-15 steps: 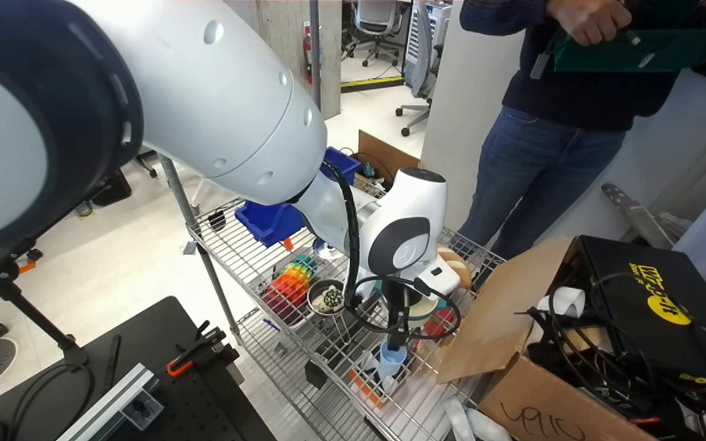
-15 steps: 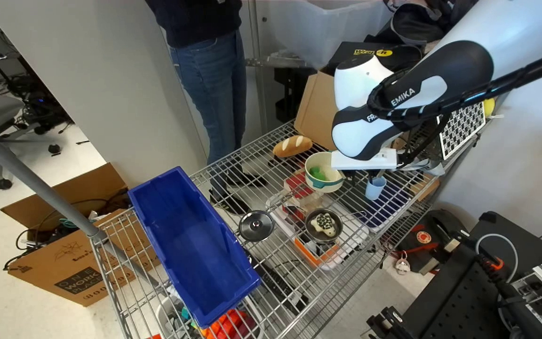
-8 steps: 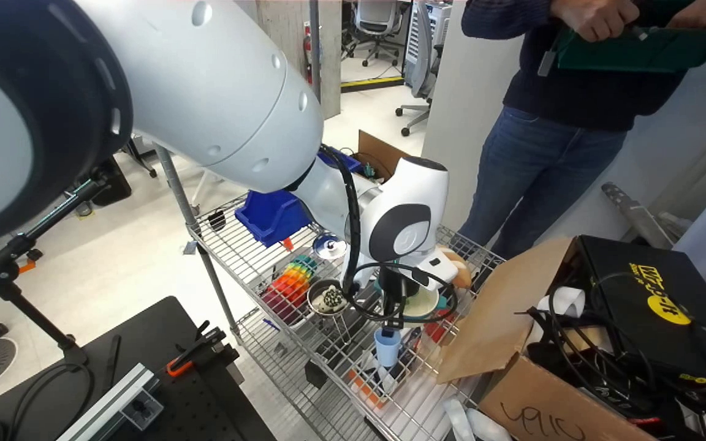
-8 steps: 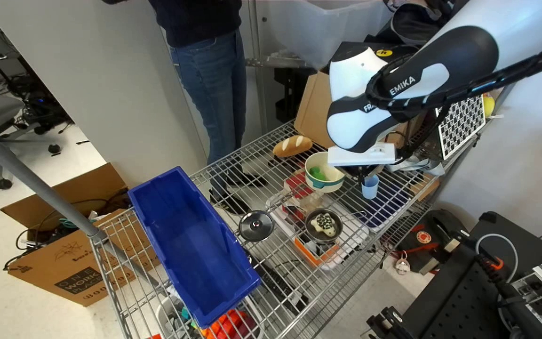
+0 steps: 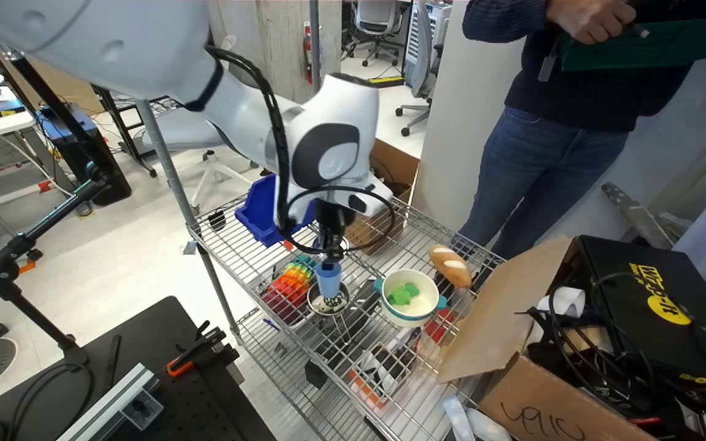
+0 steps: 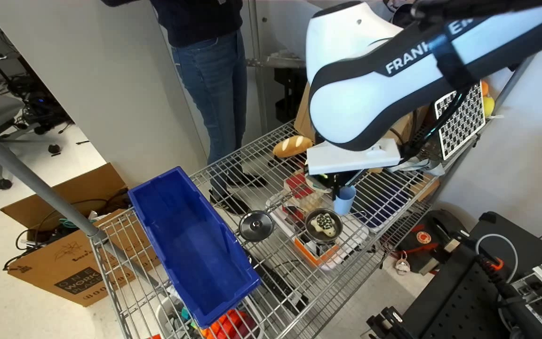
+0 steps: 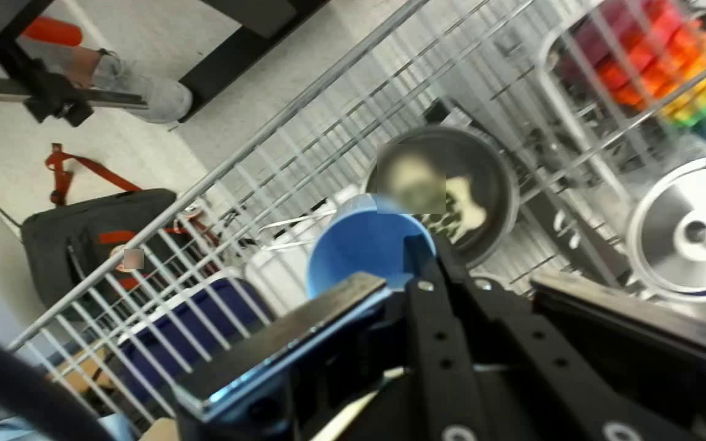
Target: Move the blue cup to the left.
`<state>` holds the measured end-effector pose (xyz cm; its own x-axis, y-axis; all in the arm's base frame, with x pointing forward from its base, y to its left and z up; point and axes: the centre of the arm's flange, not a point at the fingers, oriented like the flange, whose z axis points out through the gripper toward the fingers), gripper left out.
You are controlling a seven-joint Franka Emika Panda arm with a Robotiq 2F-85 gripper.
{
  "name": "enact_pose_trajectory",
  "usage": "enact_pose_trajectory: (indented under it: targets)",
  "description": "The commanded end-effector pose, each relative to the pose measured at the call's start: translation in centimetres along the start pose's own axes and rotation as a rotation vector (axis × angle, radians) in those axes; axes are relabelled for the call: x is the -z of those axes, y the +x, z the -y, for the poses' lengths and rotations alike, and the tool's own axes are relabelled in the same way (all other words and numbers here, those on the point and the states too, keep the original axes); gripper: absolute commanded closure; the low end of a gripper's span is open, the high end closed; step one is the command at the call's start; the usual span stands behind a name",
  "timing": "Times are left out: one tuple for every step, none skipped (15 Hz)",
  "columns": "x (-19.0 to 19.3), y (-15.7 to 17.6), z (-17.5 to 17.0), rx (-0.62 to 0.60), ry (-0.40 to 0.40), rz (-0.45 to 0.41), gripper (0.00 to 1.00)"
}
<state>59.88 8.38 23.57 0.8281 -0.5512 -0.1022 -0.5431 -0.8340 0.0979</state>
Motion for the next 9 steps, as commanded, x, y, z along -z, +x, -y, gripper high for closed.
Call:
enact_pose_trajectory:
  targets:
    - [3.0,-8.9,4.0,0.09,0.099,0.002,0.99]
    - [3.4,-10.7,5.7,0.104,0.111,0.008,0.99]
    - [3.6,-12.0,6.9,0.12,0.114,0.016,0.99]
    - [3.6,-13.0,7.9,0.146,0.114,0.01,0.99]
    - [3.6,-13.7,8.6,0.157,0.114,0.005,0.99]
    - [3.3,-13.4,9.4,0.17,0.108,-0.001,0.99]
    - [3.0,-13.5,9.7,0.179,0.103,0.001,0.99]
    - [2.5,-13.2,9.8,0.192,0.091,-0.003,0.99]
    - [2.0,-12.8,9.7,0.201,0.086,-0.012,0.99]
